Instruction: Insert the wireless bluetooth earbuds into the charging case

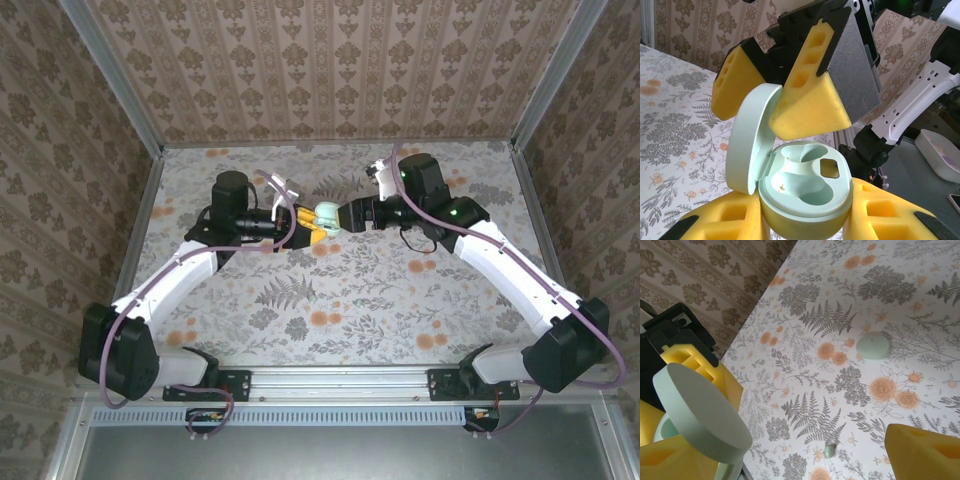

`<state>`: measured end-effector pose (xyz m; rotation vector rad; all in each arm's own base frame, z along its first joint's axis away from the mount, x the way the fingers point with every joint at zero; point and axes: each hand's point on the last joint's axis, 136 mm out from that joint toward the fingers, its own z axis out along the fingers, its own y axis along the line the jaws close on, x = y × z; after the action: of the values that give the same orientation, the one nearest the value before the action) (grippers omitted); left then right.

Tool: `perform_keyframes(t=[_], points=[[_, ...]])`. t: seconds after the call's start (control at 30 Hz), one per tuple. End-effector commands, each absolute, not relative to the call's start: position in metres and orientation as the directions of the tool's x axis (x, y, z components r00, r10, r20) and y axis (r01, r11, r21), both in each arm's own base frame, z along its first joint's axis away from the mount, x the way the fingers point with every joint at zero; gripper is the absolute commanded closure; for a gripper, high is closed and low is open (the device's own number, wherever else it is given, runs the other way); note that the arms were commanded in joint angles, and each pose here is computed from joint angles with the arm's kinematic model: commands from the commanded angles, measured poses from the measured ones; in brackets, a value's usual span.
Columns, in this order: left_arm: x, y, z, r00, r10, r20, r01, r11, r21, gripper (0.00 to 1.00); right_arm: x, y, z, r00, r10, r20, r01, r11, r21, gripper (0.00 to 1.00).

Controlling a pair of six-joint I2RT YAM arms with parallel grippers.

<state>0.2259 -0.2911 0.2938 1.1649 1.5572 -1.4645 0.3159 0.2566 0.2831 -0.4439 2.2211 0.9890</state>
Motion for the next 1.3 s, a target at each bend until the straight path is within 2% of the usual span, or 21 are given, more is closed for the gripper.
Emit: perform_keyframes(t=[0.0, 0.2, 0.47, 0.8, 0.97, 1.03, 1.13, 1.27], points=[[0.213, -0.29, 0.301, -0.293, 0.14, -0.946, 0.948, -0.084, -0.307, 0.89, 0.318, 0.267, 0.297, -0.717, -0.009, -0.697, -0.56, 0.603, 0.568, 0.16], [0.213, -0.291, 0.301, -0.289, 0.139, -0.947, 0.949, -0.092, -0.303, 0.88, 0.312, 0.279, 0.304, -0.726, 0.014, -0.688, -0.585, 0.513, 0.628, 0.24], [0.209, -0.293, 0.305, -0.267, 0.135, -0.954, 0.952, -0.115, -0.282, 0.87, 0.307, 0.289, 0.313, -0.692, 0.015, -0.722, -0.647, 0.432, 0.629, 0.46], [0.208, -0.294, 0.31, -0.243, 0.137, -0.96, 0.958, -0.12, -0.26, 0.86, 0.298, 0.289, 0.325, -0.52, -0.047, -0.853, -0.77, 0.457, 0.444, 0.75], [0.208, -0.293, 0.309, -0.234, 0.137, -0.962, 0.963, -0.105, -0.249, 0.85, 0.285, 0.288, 0.336, -0.344, -0.133, -0.93, -0.832, 0.503, 0.236, 0.88], [0.208, -0.292, 0.309, -0.224, 0.135, -0.965, 0.966, -0.096, -0.238, 0.8, 0.279, 0.287, 0.341, -0.261, -0.171, -0.95, -0.845, 0.516, 0.139, 0.91], [0.209, -0.291, 0.31, -0.216, 0.135, -0.967, 0.971, -0.077, -0.228, 0.6, 0.272, 0.286, 0.349, -0.16, -0.204, -0.966, -0.849, 0.527, 0.029, 0.92], [0.209, -0.29, 0.312, -0.201, 0.126, -0.971, 0.976, -0.064, -0.21, 0.4, 0.265, 0.283, 0.357, -0.075, -0.229, -0.97, -0.845, 0.531, -0.06, 0.92]])
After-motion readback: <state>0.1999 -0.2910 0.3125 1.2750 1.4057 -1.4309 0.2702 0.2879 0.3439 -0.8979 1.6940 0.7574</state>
